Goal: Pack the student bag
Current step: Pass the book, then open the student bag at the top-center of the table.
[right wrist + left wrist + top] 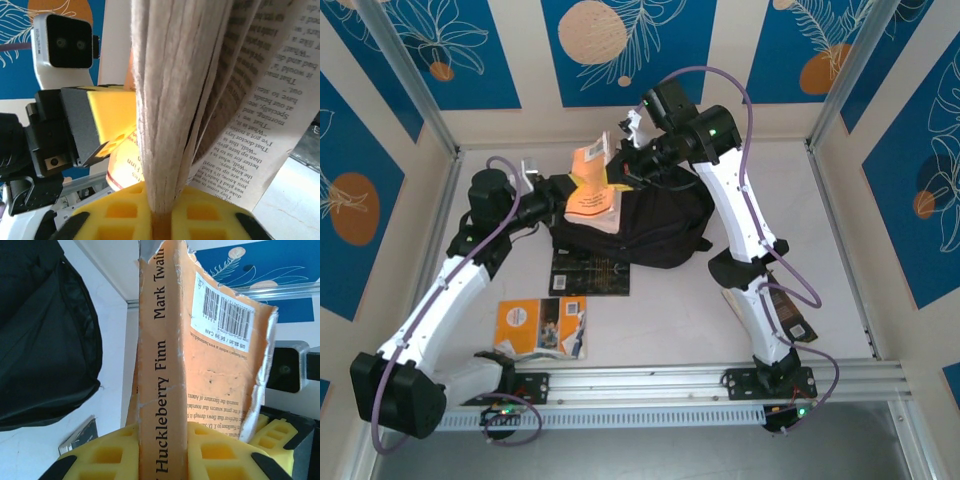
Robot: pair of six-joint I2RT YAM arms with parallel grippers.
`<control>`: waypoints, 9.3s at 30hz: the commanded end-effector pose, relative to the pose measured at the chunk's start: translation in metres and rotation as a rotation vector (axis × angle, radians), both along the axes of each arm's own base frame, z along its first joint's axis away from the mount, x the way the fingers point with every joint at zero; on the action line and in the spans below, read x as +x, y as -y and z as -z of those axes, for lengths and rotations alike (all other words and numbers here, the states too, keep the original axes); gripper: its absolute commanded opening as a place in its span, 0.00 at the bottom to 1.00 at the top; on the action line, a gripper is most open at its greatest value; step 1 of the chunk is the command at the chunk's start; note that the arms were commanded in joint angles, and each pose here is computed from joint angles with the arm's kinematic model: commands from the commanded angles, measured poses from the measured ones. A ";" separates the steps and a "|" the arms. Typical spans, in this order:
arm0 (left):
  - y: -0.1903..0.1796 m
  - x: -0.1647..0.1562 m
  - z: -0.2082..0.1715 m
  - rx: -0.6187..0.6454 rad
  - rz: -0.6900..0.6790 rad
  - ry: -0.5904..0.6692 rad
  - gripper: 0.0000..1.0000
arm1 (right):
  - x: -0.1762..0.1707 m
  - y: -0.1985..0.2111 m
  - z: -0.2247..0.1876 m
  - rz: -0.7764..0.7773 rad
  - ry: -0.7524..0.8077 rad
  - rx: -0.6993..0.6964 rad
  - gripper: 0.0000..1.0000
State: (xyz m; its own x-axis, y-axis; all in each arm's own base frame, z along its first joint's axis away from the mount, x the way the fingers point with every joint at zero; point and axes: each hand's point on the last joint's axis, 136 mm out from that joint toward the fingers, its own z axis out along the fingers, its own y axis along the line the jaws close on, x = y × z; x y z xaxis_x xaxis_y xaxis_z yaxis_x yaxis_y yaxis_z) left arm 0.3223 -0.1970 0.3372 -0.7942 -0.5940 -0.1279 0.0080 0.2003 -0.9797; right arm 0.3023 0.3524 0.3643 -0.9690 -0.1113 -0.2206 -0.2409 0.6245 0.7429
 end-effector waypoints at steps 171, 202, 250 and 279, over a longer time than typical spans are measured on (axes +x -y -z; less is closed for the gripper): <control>0.127 -0.023 -0.078 0.134 -0.116 0.261 0.70 | -0.038 0.152 -0.039 0.728 0.196 0.833 0.00; 0.161 0.000 -0.061 0.078 0.039 0.218 0.00 | -0.063 0.148 -0.019 0.622 0.144 0.745 0.79; 0.207 0.036 0.117 1.117 0.594 0.231 0.81 | -0.131 0.320 0.069 0.916 0.250 -0.381 0.00; 0.207 0.055 0.107 1.196 0.476 0.292 0.00 | -0.119 0.293 0.070 0.790 0.237 -0.267 0.00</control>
State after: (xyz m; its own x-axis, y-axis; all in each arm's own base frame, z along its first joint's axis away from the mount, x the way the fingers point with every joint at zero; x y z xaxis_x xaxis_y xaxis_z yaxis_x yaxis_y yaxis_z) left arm 0.3767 -0.4221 0.1547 -0.7998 0.3974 -0.4499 0.5126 0.8421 -0.1677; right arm 0.1685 0.0505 0.2779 -0.7322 0.5156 -0.4450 0.2852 0.8255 0.4871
